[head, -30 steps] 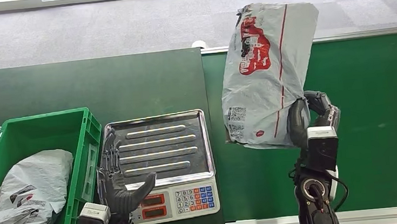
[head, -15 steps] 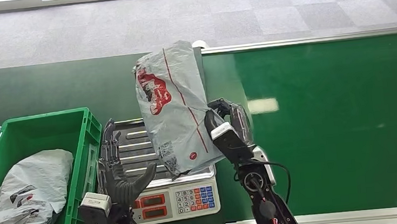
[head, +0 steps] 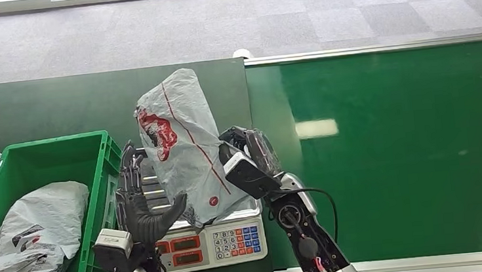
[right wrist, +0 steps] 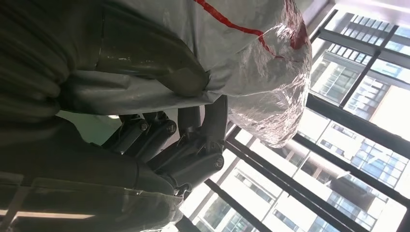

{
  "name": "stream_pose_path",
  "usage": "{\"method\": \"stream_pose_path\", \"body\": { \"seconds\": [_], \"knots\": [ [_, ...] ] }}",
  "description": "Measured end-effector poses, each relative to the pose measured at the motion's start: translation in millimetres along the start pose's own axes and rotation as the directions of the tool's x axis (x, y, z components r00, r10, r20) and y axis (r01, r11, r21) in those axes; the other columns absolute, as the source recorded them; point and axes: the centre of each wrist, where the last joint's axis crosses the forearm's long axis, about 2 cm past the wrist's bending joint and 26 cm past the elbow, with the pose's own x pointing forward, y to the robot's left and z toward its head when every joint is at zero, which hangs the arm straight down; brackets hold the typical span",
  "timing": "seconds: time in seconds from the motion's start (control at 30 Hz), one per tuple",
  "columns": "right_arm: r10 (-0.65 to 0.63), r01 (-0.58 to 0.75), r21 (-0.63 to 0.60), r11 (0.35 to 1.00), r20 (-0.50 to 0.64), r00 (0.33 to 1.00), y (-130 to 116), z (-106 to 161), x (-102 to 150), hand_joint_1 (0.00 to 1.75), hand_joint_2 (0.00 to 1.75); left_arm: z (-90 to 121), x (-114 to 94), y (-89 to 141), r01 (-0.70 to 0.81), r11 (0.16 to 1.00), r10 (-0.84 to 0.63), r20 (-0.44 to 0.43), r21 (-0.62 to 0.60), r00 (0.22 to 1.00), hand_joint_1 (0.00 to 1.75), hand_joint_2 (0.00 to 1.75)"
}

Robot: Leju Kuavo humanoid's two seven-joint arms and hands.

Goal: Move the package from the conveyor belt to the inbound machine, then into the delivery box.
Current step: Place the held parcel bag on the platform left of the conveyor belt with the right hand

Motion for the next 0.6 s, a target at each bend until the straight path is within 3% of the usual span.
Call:
{"method": "stream_pose_path", "body": {
  "seconds": [0.03, 0.13, 0.17, 0.6],
  "knots": [
    [0.0, 0.0, 0.006, 1.0, -0.002, 1.0, 0.5, -0.1, -0.4, 1.49, 1.75, -0.2, 0.1, 0.3, 0.0, 1.0, 0.0, 0.0, 0.002, 1.0, 0.0, 1.75],
    [0.006, -0.005, 0.029, 1.0, -0.017, 1.0, 1.4, -1.0, -1.9, 0.24, 1.75, -0.4, 0.0, 1.2, 0.002, 1.0, -0.002, -0.001, 0.006, 1.0, 0.0, 1.75],
    [0.011, -0.01, 0.038, 0.999, -0.027, 1.0, 1.7, -1.5, -2.4, 0.06, 1.75, -0.5, 0.1, 1.4, 0.003, 1.0, -0.003, -0.001, 0.006, 1.0, 0.0, 1.75],
    [0.076, -0.062, 0.11, 0.992, -0.119, 0.99, 7.9, -3.7, -6.3, 0.0, 1.75, 0.3, 1.3, 3.0, 0.011, 1.0, -0.011, -0.012, 0.027, 1.0, 0.0, 1.75]
  ]
}}
